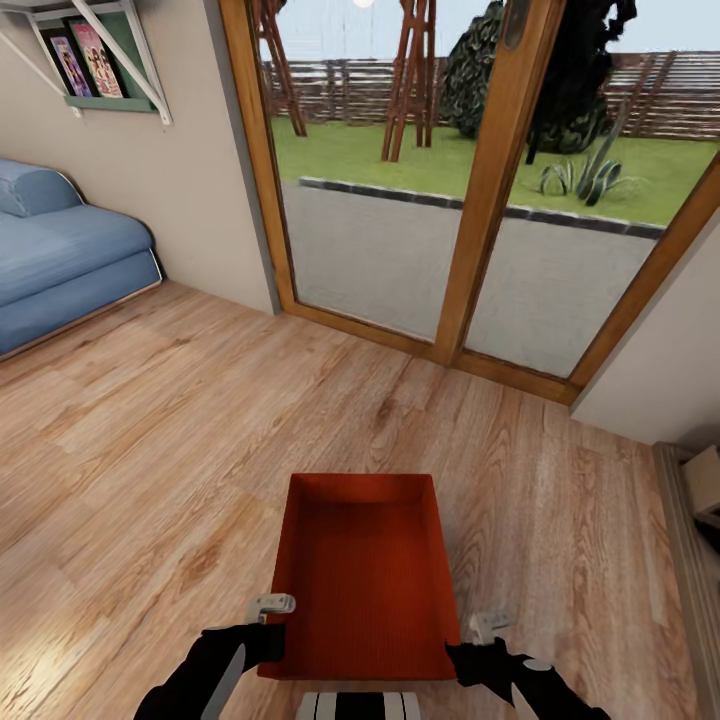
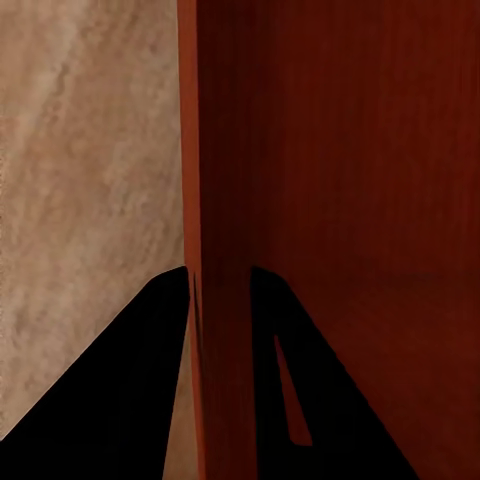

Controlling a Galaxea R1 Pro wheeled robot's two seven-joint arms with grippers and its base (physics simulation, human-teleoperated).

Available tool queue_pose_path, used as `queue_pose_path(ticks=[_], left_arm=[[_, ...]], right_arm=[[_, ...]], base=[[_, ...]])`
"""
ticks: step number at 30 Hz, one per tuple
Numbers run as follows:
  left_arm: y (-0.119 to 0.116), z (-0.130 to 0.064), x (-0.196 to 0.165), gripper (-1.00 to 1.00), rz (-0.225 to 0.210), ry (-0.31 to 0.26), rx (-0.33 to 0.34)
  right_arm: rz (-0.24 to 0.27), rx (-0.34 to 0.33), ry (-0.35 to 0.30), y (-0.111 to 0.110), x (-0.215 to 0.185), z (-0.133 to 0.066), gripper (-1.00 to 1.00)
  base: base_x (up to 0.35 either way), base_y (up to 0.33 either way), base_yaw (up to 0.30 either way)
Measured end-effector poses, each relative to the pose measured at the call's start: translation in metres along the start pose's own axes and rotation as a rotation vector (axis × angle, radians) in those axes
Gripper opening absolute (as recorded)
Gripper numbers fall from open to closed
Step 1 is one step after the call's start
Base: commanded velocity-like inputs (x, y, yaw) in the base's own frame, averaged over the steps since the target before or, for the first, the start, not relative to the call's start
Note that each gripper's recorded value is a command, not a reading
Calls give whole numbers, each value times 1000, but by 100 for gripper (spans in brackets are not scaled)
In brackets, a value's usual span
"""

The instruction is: Move the two storage containers from the living room to the garage. In the garage, place one container on the floor and stack the other container on top of it (either order is fine).

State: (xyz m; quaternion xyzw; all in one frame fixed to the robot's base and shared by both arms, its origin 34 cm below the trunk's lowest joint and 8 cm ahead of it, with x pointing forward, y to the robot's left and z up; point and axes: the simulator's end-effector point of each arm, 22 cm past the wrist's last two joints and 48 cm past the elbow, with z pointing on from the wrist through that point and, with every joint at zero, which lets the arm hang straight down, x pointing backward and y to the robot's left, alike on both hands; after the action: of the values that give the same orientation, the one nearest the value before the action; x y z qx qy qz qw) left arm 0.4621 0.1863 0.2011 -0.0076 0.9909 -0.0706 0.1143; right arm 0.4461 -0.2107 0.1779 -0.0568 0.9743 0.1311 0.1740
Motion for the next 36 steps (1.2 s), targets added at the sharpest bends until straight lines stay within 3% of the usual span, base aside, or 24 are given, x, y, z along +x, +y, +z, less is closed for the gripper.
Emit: queue_pose_path(ticks=[36], left_arm=[[0,0,0,-100,-1,-1,2]], right_arm=[[-6,-9,3,0,1,-1,-100]], base=[[0,0,0]])
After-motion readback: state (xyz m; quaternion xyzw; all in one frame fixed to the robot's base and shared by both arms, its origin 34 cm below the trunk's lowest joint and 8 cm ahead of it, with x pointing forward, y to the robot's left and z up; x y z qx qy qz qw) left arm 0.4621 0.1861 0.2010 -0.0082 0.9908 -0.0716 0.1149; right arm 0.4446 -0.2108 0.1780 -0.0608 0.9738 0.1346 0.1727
